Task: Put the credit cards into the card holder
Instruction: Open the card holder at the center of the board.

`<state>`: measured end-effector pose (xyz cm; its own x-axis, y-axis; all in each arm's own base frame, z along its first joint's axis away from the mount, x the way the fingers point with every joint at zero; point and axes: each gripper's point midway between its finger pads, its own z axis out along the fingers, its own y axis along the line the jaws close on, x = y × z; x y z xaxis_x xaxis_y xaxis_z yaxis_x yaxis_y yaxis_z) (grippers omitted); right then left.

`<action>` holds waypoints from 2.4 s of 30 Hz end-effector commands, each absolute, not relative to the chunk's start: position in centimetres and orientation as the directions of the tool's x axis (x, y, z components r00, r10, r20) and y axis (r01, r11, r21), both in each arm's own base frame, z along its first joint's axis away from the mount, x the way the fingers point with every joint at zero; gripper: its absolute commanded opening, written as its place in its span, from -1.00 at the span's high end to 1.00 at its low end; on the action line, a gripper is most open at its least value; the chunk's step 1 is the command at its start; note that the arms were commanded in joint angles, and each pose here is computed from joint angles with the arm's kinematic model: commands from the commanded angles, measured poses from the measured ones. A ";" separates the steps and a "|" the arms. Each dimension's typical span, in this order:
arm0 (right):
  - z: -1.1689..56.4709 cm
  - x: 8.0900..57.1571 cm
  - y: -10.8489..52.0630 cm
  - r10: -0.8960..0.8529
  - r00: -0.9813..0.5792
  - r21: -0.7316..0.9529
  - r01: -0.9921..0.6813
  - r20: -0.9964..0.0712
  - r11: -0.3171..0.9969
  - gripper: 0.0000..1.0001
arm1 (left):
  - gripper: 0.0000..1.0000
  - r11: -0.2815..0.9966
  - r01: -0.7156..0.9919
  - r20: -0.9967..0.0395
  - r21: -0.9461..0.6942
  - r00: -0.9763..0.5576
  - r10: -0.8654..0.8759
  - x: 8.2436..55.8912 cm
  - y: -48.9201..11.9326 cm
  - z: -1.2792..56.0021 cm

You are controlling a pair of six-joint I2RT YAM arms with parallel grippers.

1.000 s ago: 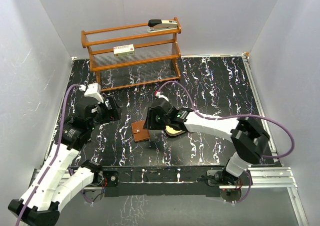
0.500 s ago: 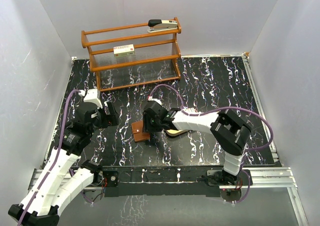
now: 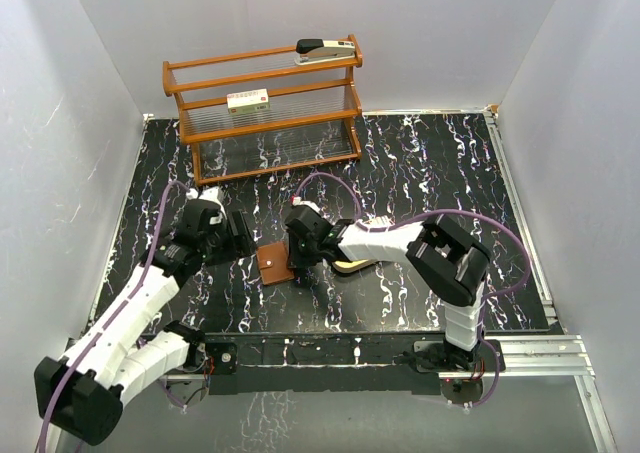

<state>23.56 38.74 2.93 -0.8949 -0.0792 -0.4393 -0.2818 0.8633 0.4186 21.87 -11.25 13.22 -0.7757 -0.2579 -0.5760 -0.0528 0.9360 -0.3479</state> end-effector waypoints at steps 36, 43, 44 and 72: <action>12.2 22.0 36.3 0.050 -0.814 0.542 -0.339 -0.579 0.769 1.00 | 0.17 0.825 -0.077 -0.095 -0.559 -0.983 -0.157 20.3 -19.3 3.4; 11.8 22.2 35.8 0.051 -0.810 0.522 -0.326 -0.584 0.788 1.00 | 0.38 0.863 -0.073 -0.092 -0.499 -0.986 -0.137 20.0 -18.2 2.7; 11.7 22.2 35.7 0.053 -0.809 0.519 -0.323 -0.585 0.792 1.00 | 0.44 0.865 -0.073 -0.091 -0.496 -0.987 -0.136 20.0 -18.2 2.7; 5.9 20.2 38.3 -0.002 -0.912 0.582 -0.262 -0.409 0.770 0.35 | 0.79 0.874 -0.123 -0.134 -0.470 -0.969 -0.208 19.9 -17.1 5.3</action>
<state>19.57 35.82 3.96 -0.9207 -0.0179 -0.3898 -0.2308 0.8305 0.5070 19.75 -18.04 3.19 -0.9824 -0.1605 -0.0954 -0.0930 0.8637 -0.4954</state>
